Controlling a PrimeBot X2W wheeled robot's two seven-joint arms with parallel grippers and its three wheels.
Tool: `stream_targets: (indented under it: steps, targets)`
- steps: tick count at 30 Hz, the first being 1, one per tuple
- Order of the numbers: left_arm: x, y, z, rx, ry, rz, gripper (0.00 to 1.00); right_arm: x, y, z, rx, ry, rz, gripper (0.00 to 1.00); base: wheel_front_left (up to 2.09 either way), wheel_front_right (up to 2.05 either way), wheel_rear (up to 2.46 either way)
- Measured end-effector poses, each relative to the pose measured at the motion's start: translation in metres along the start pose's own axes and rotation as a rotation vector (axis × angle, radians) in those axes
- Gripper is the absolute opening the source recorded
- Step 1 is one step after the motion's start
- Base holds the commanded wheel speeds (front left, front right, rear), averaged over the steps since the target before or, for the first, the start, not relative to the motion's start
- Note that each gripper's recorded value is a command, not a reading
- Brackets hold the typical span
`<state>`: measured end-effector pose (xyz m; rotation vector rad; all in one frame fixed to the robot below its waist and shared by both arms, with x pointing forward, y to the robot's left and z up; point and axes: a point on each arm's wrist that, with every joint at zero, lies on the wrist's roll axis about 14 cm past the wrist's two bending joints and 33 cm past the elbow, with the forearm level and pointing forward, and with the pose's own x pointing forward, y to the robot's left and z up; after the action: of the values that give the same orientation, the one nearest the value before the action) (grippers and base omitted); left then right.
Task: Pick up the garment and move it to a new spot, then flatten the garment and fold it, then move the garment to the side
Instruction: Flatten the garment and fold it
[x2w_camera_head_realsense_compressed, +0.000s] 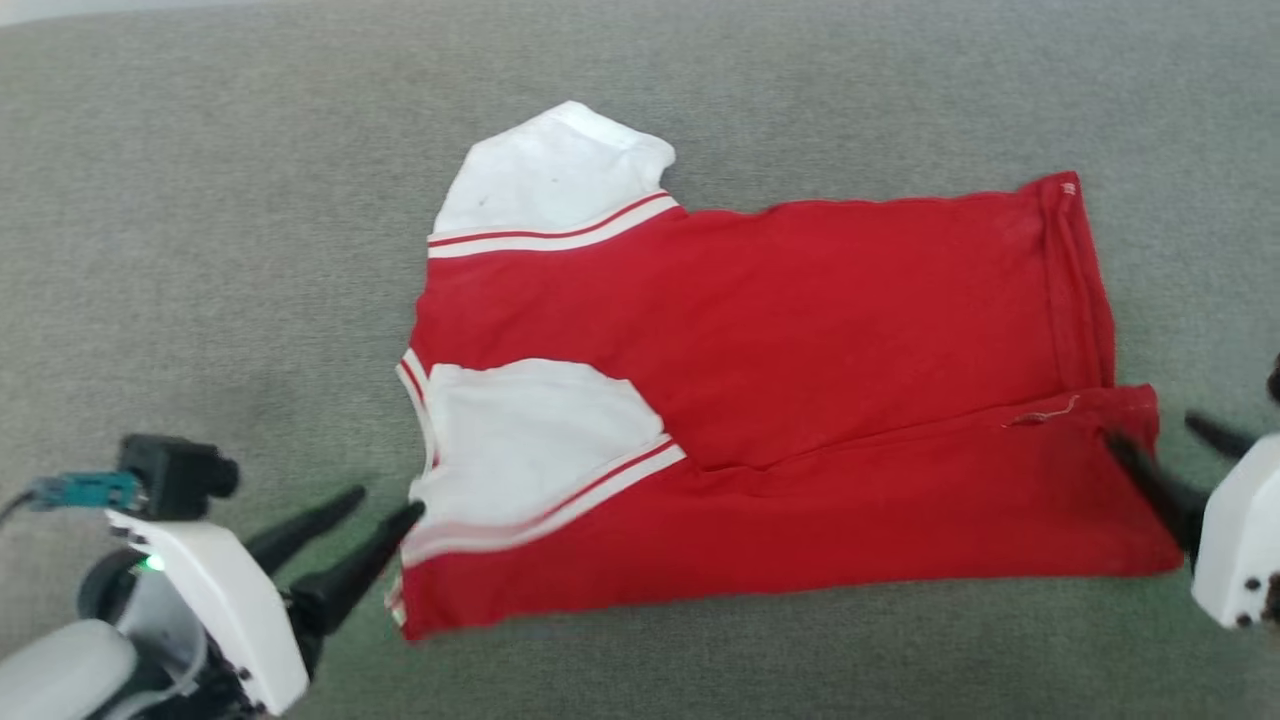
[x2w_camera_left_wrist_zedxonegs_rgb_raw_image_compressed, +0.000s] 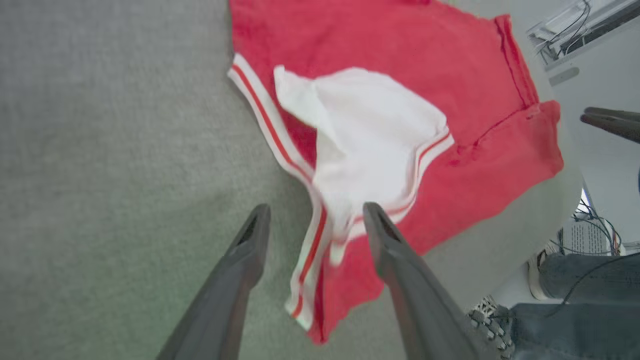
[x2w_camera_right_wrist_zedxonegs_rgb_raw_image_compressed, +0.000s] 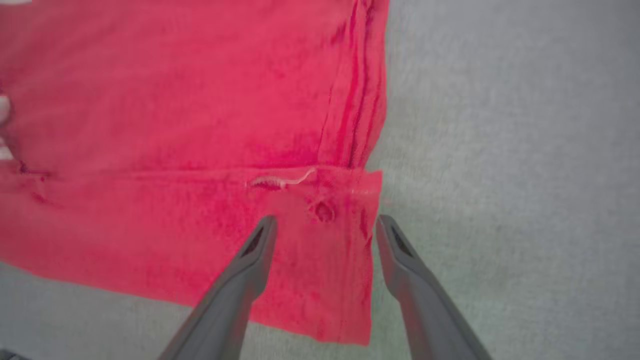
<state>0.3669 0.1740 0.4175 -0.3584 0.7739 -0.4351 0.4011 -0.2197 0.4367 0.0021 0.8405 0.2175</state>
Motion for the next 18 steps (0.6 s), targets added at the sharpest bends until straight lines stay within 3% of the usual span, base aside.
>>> stream_targets:
  steps: [9, 14, 18]
  targets:
    - [0.021, 0.022, 0.083, 0.053, -0.296, 0.052, 1.0, -0.011, 0.003, 0.07, -0.006, -0.519, -0.071, 1.0, 0.0, 0.0, 0.0]
    - [0.046, 0.02, 0.139, 0.129, -0.428, 0.037, 1.0, -0.015, 0.006, 0.079, 0.028, -0.692, -0.096, 1.0, 0.0, 0.0, 0.0]
    - [0.074, 0.014, 0.177, 0.2, -0.427, 0.011, 1.0, -0.018, 0.009, 0.08, 0.039, -0.756, -0.106, 1.0, 0.0, 0.0, 0.0]
